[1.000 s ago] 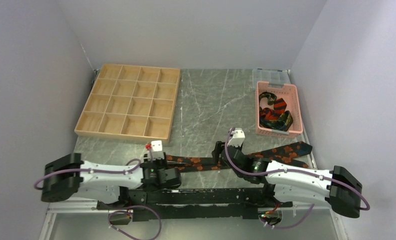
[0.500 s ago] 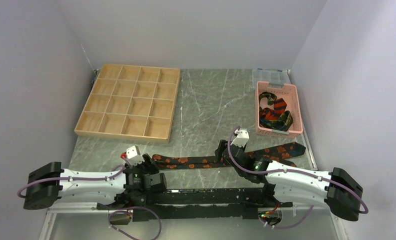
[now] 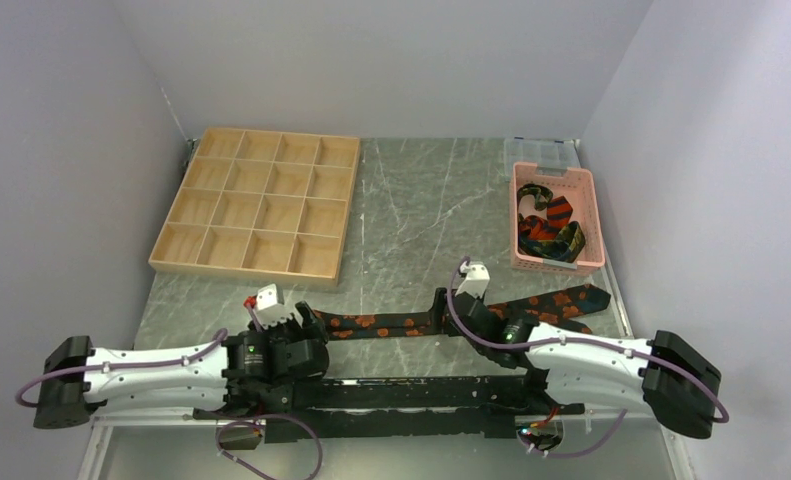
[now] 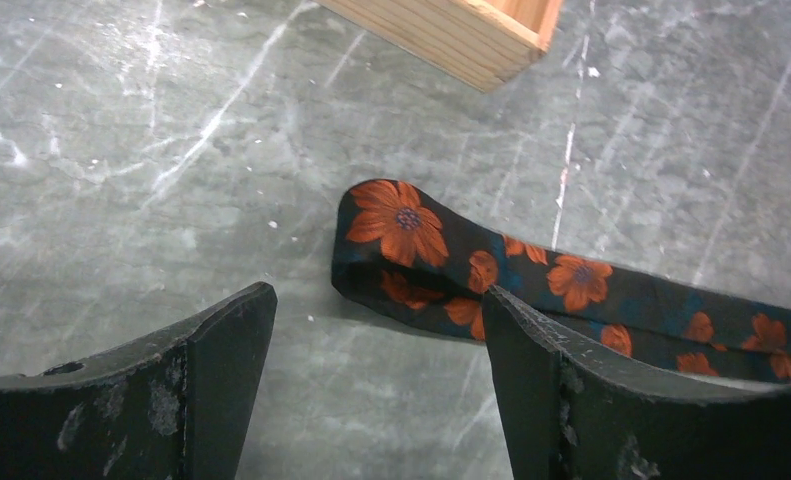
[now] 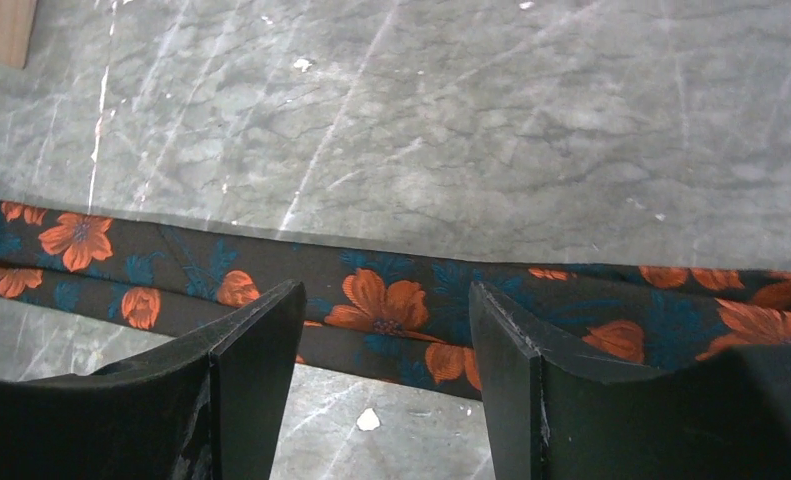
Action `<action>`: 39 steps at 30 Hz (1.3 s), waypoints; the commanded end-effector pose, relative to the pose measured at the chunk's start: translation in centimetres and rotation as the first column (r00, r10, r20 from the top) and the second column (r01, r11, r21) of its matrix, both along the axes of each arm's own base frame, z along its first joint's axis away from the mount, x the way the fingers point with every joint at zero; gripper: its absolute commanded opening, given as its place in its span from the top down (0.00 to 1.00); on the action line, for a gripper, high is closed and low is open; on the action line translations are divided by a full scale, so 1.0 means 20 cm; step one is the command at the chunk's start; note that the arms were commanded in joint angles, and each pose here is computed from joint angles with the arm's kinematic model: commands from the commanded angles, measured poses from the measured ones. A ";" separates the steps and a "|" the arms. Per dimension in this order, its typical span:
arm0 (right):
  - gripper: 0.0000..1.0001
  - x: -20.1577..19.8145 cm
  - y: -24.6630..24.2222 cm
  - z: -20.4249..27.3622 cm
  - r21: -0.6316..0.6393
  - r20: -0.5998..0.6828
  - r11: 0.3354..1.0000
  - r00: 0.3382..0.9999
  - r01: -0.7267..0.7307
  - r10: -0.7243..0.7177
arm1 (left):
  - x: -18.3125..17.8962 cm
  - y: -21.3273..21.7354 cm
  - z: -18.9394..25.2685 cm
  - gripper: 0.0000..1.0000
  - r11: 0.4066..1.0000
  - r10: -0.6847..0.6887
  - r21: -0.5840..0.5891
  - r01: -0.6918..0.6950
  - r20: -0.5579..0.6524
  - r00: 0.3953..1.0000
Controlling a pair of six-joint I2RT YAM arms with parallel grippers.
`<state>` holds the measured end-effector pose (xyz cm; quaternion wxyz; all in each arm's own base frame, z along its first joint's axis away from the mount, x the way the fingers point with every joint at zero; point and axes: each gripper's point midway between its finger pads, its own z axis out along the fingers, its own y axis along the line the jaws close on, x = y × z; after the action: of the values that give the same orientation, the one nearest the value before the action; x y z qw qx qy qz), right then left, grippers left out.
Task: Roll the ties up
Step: Flatten out the tie at the center of the board.
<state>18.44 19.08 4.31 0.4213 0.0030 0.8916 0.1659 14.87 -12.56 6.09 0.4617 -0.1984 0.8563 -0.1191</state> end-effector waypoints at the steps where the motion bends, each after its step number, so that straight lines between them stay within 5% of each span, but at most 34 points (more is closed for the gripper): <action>1: 0.36 0.06 0.20 0.18 0.057 0.086 0.989 0.987 -0.139 0.134 | -0.03 -0.04 0.09 0.18 0.998 -0.063 -0.026 0.062 -0.028 0.998; 9: 0.52 0.17 0.49 0.25 -0.020 0.116 0.962 0.955 -0.273 0.273 | 0.03 -0.07 0.16 0.32 0.983 -0.032 -0.180 0.042 0.061 0.998; 15: 0.56 0.11 0.68 0.10 -0.156 0.057 0.901 0.906 -0.406 0.419 | 0.11 -0.11 -0.01 0.34 0.969 -0.052 -0.246 0.018 -0.133 0.990; 25: 0.59 -0.08 0.69 -0.09 -0.258 0.003 0.835 0.863 -0.487 0.505 | 0.14 -0.11 -0.04 0.29 0.968 -0.023 -0.248 -0.035 -0.227 0.974; 39: 0.60 -0.21 0.60 -0.22 -0.304 -0.062 0.814 0.863 -0.494 0.501 | 0.00 0.06 -0.16 0.49 0.965 0.037 -0.241 -0.105 -0.273 0.961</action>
<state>15.78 32.90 1.93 0.3995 -0.2845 0.8566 0.1601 15.87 -13.12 4.03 0.3268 -0.2908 0.8720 -0.2196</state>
